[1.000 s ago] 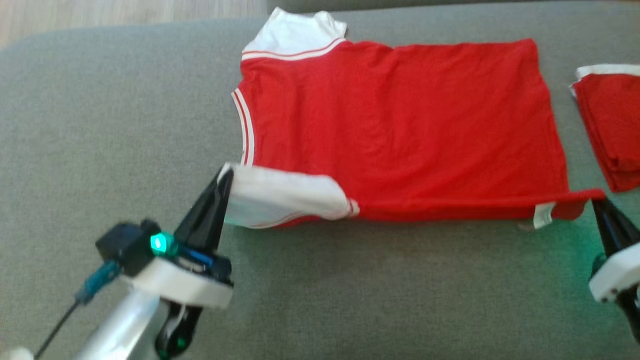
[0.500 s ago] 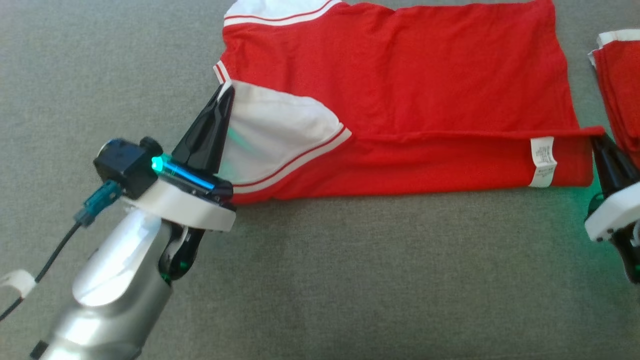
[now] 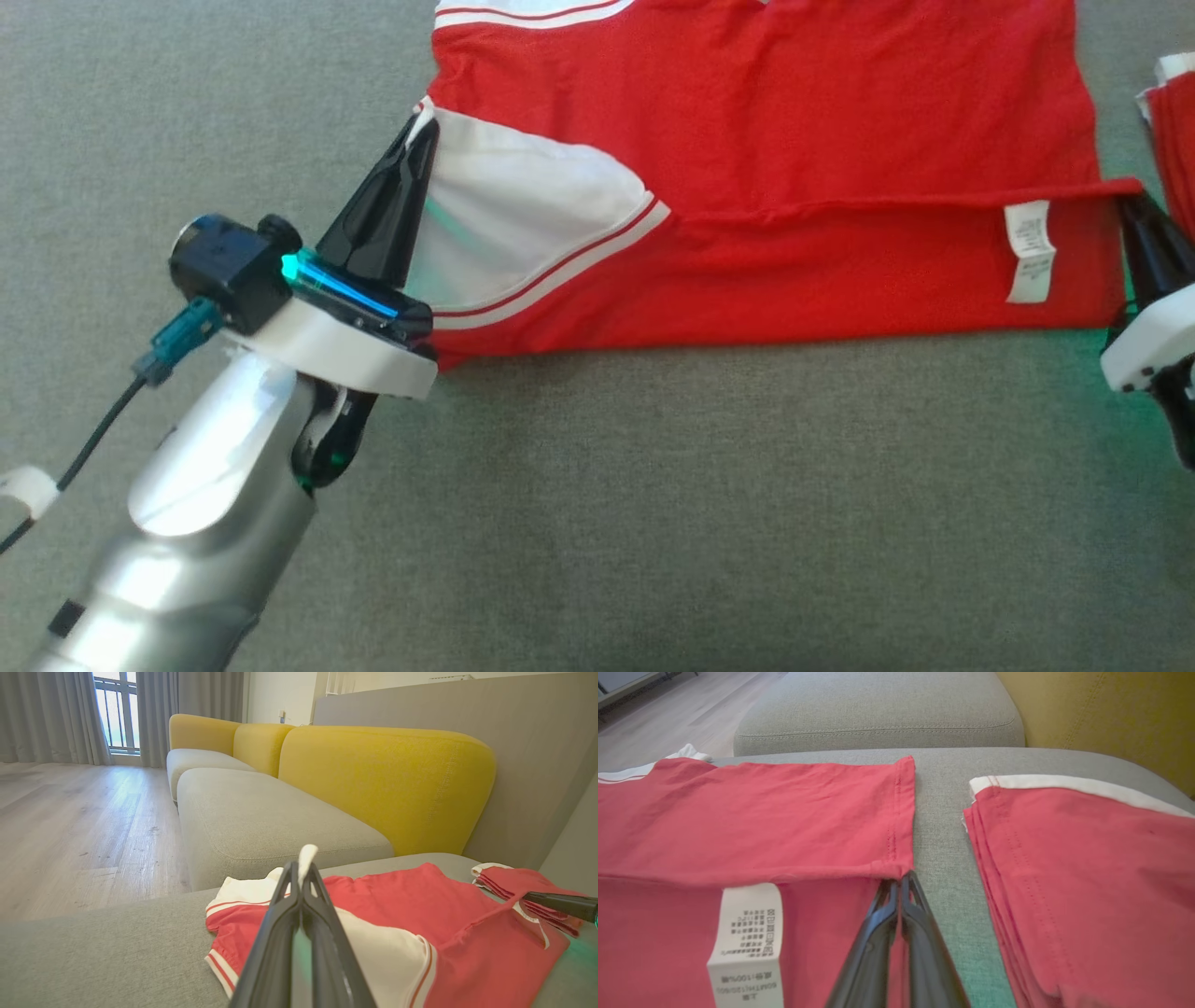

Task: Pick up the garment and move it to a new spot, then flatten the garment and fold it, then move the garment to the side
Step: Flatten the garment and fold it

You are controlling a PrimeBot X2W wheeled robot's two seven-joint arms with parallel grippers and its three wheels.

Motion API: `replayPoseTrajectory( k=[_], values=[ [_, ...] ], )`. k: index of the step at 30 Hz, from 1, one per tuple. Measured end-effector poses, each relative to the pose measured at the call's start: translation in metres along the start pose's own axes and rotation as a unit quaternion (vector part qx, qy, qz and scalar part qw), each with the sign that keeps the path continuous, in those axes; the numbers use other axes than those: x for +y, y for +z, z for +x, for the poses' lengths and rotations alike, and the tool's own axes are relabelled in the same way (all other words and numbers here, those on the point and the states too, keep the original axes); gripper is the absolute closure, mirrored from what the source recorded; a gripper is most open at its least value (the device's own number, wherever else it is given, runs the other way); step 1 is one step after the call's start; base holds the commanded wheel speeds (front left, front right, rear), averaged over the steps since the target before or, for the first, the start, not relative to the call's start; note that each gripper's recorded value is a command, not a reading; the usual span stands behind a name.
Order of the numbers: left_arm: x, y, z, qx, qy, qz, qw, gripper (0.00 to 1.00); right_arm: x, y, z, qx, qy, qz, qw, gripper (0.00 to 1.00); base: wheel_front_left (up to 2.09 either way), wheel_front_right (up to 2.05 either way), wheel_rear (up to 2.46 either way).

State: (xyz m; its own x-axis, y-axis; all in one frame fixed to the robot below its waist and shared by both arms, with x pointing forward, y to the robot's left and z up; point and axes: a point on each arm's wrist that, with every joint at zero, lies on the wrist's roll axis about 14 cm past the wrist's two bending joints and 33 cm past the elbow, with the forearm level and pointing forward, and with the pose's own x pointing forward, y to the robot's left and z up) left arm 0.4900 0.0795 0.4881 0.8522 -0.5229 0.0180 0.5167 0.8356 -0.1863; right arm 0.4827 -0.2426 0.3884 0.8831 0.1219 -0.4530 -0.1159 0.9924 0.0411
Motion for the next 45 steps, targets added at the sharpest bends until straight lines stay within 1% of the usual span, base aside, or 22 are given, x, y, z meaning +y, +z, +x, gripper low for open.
replayPoseTrajectory(
  k=[1,2,3,4,5,10,13,15,18,22,26,32,36,39,40,42,43,44,45],
  values=[
    [0.002,0.000,0.000,0.001,0.002,0.003,1.000,1.00,-0.001,0.001,0.002,0.000,-0.001,-0.001,1.000,1.00,0.00,0.00,0.00],
    [0.004,-0.001,0.000,0.002,0.005,0.003,1.000,1.00,-0.002,0.001,0.004,0.000,-0.002,-0.001,1.000,0.58,0.00,0.00,0.00],
    [0.005,-0.002,0.001,0.004,0.007,0.002,1.000,0.65,-0.002,0.002,0.005,0.000,-0.002,-0.001,1.000,0.07,0.00,0.00,0.00],
    [0.006,-0.002,0.001,0.004,0.009,-0.003,1.000,0.25,-0.001,0.002,0.007,0.000,-0.002,-0.002,1.000,0.00,0.00,0.00,0.00],
    [0.006,-0.001,0.002,0.003,0.010,-0.005,1.000,0.00,-0.001,0.004,0.007,-0.005,-0.003,0.000,1.000,0.00,0.00,0.00,0.00],
    [0.006,0.004,0.003,-0.007,0.016,-0.010,1.000,0.00,-0.001,0.011,0.007,-0.031,-0.006,0.016,0.999,0.00,0.00,0.00,0.00],
    [0.013,0.014,-0.002,-0.025,0.035,-0.011,0.999,0.00,0.002,0.020,0.001,-0.060,-0.005,0.020,0.998,0.00,0.00,0.00,0.00],
    [0.017,0.009,-0.013,-0.025,0.054,-0.027,0.998,0.00,0.002,0.022,-0.005,-0.074,-0.005,0.020,0.997,0.00,0.00,0.00,0.00],
    [0.014,-0.025,-0.039,0.013,0.081,-0.057,0.995,0.00,0.000,0.012,-0.017,-0.076,-0.010,0.022,0.997,0.00,0.00,0.00,0.00],
    [0.005,-0.070,-0.071,0.071,0.106,-0.094,0.987,0.00,0.001,-0.003,-0.031,-0.069,-0.013,0.031,0.997,0.00,0.00,0.00,0.00],
    [-0.005,-0.085,-0.075,0.097,0.107,-0.113,0.983,0.00,0.005,0.003,-0.033,-0.082,-0.012,0.040,0.996,0.00,0.00,0.00,0.00],
    [-0.008,-0.105,-0.080,0.141,0.112,-0.129,0.975,0.00,0.002,0.006,-0.035,-0.089,-0.017,0.043,0.995,0.00,0.00,0.00,0.00],
    [-0.011,-0.119,-0.083,0.176,0.114,-0.137,0.968,0.00,0.000,0.005,-0.037,-0.089,-0.021,0.042,0.995,0.00,0.00,0.00,0.00],
    [-0.013,-0.121,-0.083,0.185,0.114,-0.146,0.965,0.00,-0.003,-0.001,-0.040,-0.081,-0.026,0.045,0.995,0.00,0.00,0.00,0.00],
    [-0.013,-0.121,-0.083,0.185,0.114,-0.147,0.965,0.07,-0.003,-0.003,-0.040,-0.079,-0.027,0.046,0.995,0.00,0.00,0.00,0.00],
    [-0.013,-0.122,-0.083,0.187,0.114,-0.147,0.964,0.56,-0.002,-0.004,-0.039,-0.076,-0.026,0.046,0.996,0.00,0.00,0.00,0.00],
    [-0.013,-0.123,-0.084,0.189,0.114,-0.147,0.964,0.68,0.000,-0.006,-0.038,-0.072,-0.024,0.048,0.996,0.00,0.00,0.00,0.00],
    [-0.013,-0.124,-0.084,0.191,0.116,-0.147,0.964,0.68,0.002,-0.009,-0.037,-0.066,-0.023,0.050,0.996,0.00,0.00,0.00,0.00],
    [-0.014,-0.125,-0.085,0.195,0.115,-0.147,0.963,0.80,0.004,-0.012,-0.037,-0.058,-0.021,0.052,0.997,0.00,0.00,0.00,0.00]
  ],
)
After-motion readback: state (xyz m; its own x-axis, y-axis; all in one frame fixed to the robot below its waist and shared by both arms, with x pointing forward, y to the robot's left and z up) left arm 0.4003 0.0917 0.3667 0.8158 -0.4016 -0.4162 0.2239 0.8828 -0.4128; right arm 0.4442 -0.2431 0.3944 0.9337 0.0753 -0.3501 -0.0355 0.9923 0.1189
